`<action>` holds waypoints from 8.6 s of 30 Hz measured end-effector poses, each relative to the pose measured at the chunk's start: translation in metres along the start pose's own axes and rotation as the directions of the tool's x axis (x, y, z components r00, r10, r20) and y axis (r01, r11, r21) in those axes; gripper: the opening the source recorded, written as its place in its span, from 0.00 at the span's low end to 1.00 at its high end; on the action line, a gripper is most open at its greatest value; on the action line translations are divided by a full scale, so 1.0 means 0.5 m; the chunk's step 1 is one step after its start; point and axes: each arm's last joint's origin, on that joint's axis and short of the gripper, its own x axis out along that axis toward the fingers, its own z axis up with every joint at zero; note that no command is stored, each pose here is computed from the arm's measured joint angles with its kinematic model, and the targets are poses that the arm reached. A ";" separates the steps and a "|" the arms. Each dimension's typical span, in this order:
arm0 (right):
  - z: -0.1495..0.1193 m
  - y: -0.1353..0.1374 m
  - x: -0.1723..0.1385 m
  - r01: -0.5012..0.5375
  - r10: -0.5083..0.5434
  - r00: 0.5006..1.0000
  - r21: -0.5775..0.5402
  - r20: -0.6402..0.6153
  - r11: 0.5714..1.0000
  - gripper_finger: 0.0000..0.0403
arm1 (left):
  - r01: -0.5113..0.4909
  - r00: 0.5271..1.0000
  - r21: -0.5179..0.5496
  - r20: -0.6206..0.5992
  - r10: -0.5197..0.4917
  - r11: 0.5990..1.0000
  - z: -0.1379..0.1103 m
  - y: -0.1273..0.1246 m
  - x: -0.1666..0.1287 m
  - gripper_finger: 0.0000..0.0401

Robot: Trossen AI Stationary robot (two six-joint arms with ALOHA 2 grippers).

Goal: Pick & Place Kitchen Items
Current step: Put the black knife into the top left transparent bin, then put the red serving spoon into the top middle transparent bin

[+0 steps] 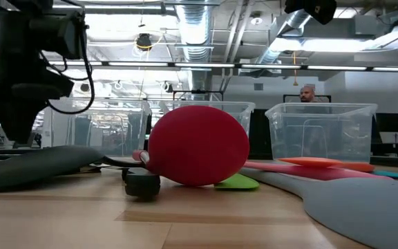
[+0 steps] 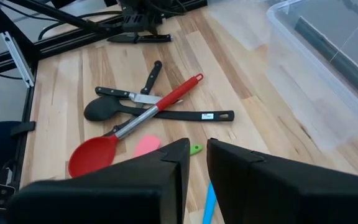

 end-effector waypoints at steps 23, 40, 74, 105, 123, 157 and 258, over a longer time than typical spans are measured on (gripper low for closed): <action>-0.001 0.000 0.000 0.000 0.000 1.000 0.000 -0.003 1.000 0.13 | 0.035 0.992 0.030 -0.119 -0.031 0.999 -0.020 -0.010 0.080 0.46; -0.001 0.000 0.000 -0.001 0.001 1.000 -0.002 -0.009 1.000 0.13 | 0.082 0.989 0.010 -0.121 -0.080 0.997 -0.026 -0.003 0.080 0.26; -0.002 0.000 0.000 0.000 0.000 1.000 -0.001 -0.009 1.000 0.13 | 0.426 0.900 -0.011 0.107 -0.423 0.905 -0.001 -0.015 0.003 0.15; -0.001 -0.001 0.000 0.004 -0.004 1.000 0.000 -0.008 1.000 0.13 | 0.749 -0.039 0.469 0.736 -0.676 0.468 0.102 0.029 -0.235 0.15; -0.002 -0.002 0.000 0.007 -0.007 1.000 -0.003 -0.013 1.000 0.13 | 0.256 0.192 0.264 0.929 -0.317 0.930 0.254 0.145 -0.266 0.15; -0.002 -0.002 0.001 0.009 -0.009 1.000 -0.001 -0.012 1.000 0.13 | 0.035 0.590 0.127 0.798 -0.123 0.991 0.316 0.221 -0.113 0.15; 0.001 -0.002 0.001 0.026 -0.026 1.000 0.029 0.009 0.999 0.13 | 0.116 0.394 0.164 0.898 -0.197 0.980 0.209 0.230 -0.172 0.51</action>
